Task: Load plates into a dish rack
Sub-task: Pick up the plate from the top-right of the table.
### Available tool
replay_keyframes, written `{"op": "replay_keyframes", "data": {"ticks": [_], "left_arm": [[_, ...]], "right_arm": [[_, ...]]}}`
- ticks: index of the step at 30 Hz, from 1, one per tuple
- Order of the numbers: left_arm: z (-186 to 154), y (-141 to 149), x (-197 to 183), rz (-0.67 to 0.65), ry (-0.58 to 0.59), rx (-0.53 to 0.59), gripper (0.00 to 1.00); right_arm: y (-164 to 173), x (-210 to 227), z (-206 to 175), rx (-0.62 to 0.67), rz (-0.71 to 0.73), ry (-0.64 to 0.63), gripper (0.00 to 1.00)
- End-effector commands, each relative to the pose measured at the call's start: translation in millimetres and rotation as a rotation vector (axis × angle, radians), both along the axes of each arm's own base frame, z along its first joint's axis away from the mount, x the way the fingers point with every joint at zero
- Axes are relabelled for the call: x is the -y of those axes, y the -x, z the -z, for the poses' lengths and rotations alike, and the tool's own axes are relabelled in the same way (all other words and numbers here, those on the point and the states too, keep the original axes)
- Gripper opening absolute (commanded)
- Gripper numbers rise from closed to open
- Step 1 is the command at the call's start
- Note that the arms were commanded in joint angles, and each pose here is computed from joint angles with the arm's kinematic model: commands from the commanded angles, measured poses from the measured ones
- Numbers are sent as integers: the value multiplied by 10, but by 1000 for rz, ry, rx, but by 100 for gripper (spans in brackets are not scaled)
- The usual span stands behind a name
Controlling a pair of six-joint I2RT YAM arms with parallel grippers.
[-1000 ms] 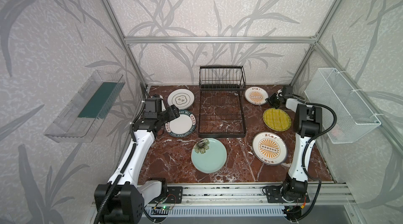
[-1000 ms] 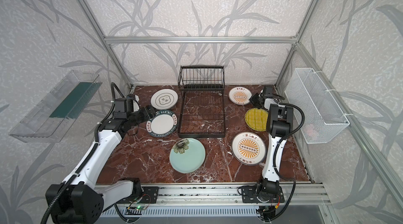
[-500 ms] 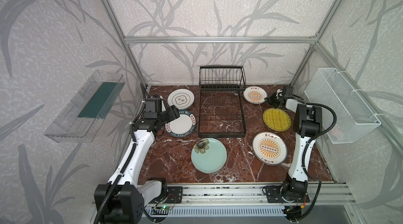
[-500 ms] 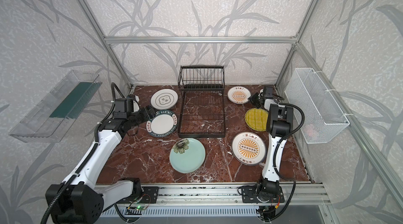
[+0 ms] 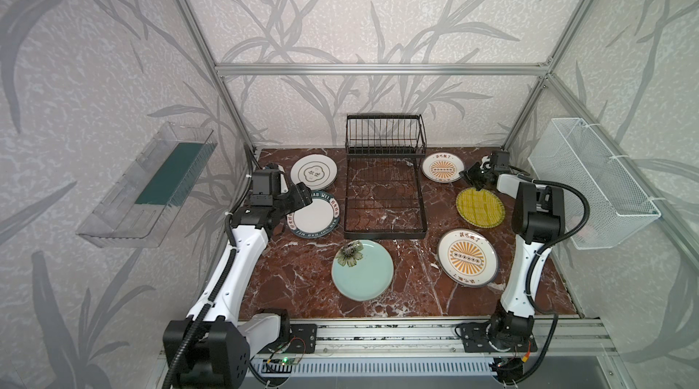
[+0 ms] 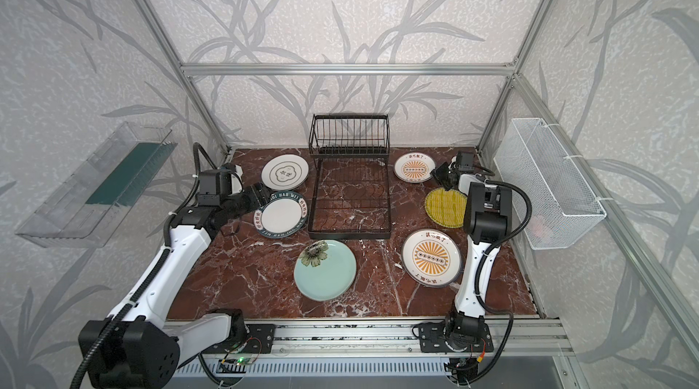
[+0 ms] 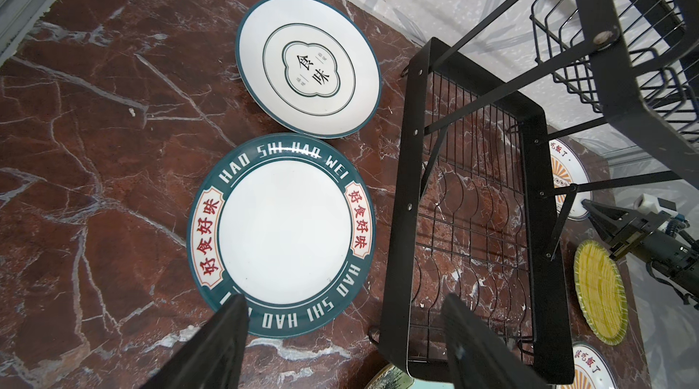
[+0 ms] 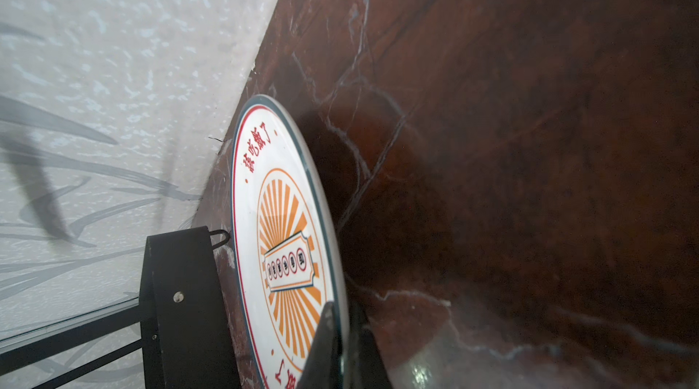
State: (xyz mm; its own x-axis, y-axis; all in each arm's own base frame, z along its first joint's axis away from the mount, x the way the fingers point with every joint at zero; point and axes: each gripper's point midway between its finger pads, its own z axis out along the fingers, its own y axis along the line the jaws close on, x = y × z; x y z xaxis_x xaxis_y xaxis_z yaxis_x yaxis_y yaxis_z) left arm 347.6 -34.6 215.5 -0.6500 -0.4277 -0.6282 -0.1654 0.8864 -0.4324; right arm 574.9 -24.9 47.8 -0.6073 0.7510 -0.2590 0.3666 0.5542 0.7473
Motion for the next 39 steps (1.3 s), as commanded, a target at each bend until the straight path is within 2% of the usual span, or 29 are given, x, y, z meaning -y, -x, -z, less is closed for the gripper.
{"op": "replay_keyframes", "data": {"ticks": [1,11,23,39], "left_arm": [[-110,8,32,22,-6,39,78],[-82,-5,51,29,0,33,78],[-90,-6,81,40,4,36,78],[-107,-23,163,67,8,36,78]], "right_arm": [[-36,-5,-387,89,9,0,0],[94,-25,-523,130,75,-49,0],[332,-52,-580,157,196,-46,0],[846,-142,-652,204,209,-43,0]]}}
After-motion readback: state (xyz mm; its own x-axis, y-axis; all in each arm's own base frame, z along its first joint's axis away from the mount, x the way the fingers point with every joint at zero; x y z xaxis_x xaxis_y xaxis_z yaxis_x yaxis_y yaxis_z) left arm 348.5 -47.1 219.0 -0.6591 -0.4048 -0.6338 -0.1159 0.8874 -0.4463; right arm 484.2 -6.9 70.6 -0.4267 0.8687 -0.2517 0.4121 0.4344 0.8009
